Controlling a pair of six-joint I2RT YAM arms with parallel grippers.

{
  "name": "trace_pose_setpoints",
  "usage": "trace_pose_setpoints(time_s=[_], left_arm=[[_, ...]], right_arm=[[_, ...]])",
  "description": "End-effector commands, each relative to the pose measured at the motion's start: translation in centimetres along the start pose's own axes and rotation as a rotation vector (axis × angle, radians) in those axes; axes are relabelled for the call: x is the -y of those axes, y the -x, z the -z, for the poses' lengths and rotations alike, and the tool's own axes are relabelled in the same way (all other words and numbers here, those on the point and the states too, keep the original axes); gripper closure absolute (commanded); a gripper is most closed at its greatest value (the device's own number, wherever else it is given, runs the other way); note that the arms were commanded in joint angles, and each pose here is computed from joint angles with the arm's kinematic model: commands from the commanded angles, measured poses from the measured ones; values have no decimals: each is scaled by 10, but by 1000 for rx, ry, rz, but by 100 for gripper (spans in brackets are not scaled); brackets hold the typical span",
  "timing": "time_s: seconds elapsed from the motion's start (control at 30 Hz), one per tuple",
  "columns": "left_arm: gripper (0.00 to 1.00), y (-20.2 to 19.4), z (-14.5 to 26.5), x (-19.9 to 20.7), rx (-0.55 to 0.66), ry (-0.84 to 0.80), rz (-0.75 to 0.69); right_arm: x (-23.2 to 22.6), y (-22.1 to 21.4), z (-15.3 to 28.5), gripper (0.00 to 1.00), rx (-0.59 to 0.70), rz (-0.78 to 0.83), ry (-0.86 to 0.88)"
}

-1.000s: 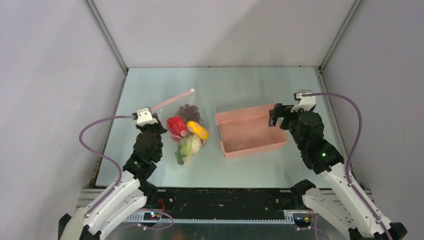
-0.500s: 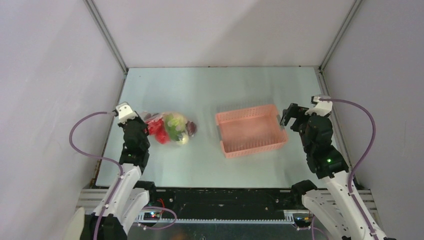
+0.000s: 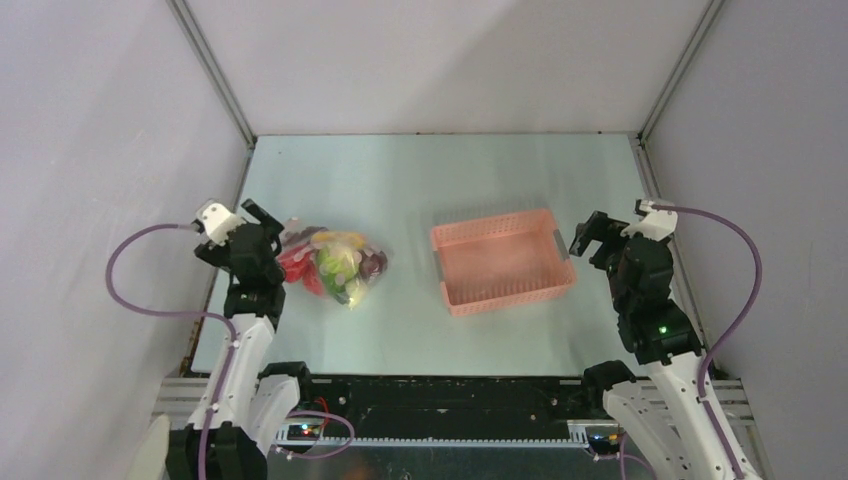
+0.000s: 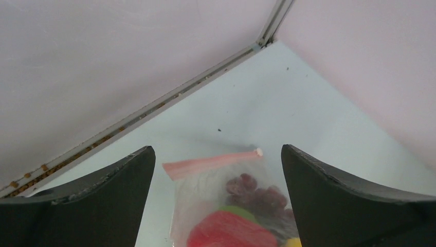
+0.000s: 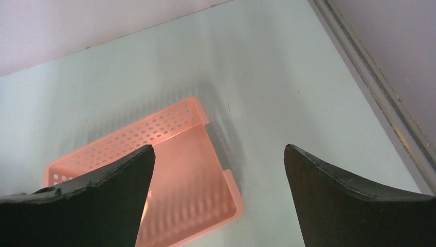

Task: Place the food in the zip-top bag and seal the zipper
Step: Place the zipper food storage bag at the center of the board, then reset both arms

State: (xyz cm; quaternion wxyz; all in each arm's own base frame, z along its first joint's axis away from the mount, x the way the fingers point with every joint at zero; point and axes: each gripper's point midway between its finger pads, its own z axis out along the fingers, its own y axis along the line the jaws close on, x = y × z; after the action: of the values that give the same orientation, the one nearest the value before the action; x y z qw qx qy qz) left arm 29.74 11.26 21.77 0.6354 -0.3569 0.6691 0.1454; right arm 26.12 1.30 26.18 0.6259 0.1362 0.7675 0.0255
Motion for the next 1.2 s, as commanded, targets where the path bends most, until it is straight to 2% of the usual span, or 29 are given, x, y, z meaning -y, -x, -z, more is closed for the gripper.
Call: trace_pose_setpoints(time_s=[0.0,0.2,0.33,0.4,0.77,1.17], left_arm=[[0,42,18,-9,45,74,184],[0,88,63,34,-21,-204,288],[0,99,96,78,-122,-470,277],[0,99,104,85,-162,-514,268],[0,95,103,74,-177,-453,269],[0,75,99,93,-267,-521,235]], right_arm=[[11,6,3,1,28,-67,-62],[19,1,6,0,15,-88,-101],[24,-1,9,1,14,-103,-122],[23,0,12,1,20,-120,-118],[27,10,26,1,73,-159,-108],[22,4,31,1,44,-156,-65]])
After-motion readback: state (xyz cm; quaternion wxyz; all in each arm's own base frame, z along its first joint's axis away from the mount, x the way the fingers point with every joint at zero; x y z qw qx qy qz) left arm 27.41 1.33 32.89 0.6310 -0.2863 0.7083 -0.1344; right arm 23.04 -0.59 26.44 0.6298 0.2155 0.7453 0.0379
